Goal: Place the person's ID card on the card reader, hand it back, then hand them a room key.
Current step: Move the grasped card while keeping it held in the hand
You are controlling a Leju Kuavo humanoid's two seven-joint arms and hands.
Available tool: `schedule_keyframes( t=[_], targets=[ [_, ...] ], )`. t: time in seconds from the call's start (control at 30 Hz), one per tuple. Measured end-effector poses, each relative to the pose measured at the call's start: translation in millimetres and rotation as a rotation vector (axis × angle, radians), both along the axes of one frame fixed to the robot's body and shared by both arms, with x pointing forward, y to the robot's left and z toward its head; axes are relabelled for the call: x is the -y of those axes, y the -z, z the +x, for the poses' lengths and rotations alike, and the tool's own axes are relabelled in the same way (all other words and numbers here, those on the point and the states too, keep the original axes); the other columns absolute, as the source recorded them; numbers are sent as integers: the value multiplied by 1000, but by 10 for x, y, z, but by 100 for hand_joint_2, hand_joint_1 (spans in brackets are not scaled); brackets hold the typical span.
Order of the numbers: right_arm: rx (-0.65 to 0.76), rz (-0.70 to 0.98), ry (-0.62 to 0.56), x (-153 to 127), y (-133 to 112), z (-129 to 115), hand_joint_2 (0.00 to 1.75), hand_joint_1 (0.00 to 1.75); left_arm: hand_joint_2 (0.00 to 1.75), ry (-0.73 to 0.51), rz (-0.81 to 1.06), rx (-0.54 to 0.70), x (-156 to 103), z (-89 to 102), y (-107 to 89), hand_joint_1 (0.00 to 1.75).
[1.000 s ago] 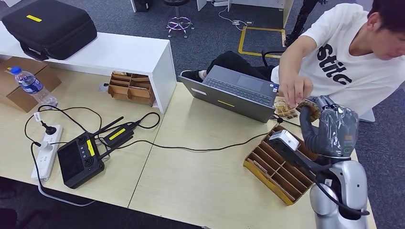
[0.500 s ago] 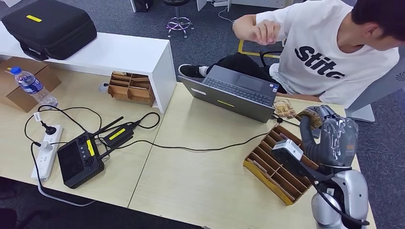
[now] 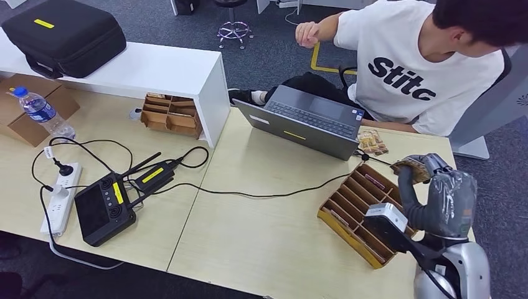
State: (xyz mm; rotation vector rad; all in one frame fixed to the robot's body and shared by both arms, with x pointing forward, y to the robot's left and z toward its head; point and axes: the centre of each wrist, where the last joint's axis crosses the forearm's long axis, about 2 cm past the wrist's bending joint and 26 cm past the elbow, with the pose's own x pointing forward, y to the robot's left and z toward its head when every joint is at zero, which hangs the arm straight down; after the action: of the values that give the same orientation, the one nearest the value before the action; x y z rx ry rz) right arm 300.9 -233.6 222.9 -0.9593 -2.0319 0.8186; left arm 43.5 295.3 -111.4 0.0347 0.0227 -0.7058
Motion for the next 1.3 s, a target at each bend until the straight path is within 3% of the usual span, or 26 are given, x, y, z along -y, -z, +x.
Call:
schedule_keyframes(
  t=[0.17, 0.3, 0.63, 0.93, 1.3],
  targets=[
    [-27, 177, -41, 376, 313, -670, 175, 175, 0, -63, 27, -3, -18, -46, 5, 0],
    [-40, 192, -14, 521, 390, -895, 175, 175, 0, -84, 28, -3, -20, -53, 6, 0],
    [-44, 186, 13, 610, 382, -994, 175, 175, 0, -100, 27, -3, -17, -57, 6, 0],
    [-169, 189, 61, 906, 597, -1273, 175, 175, 0, -158, 39, -3, -31, -84, 9, 0],
    [-287, 153, 93, 1110, 693, -1351, 175, 175, 0, -177, 40, -5, -39, -92, 10, 0]
  ],
)
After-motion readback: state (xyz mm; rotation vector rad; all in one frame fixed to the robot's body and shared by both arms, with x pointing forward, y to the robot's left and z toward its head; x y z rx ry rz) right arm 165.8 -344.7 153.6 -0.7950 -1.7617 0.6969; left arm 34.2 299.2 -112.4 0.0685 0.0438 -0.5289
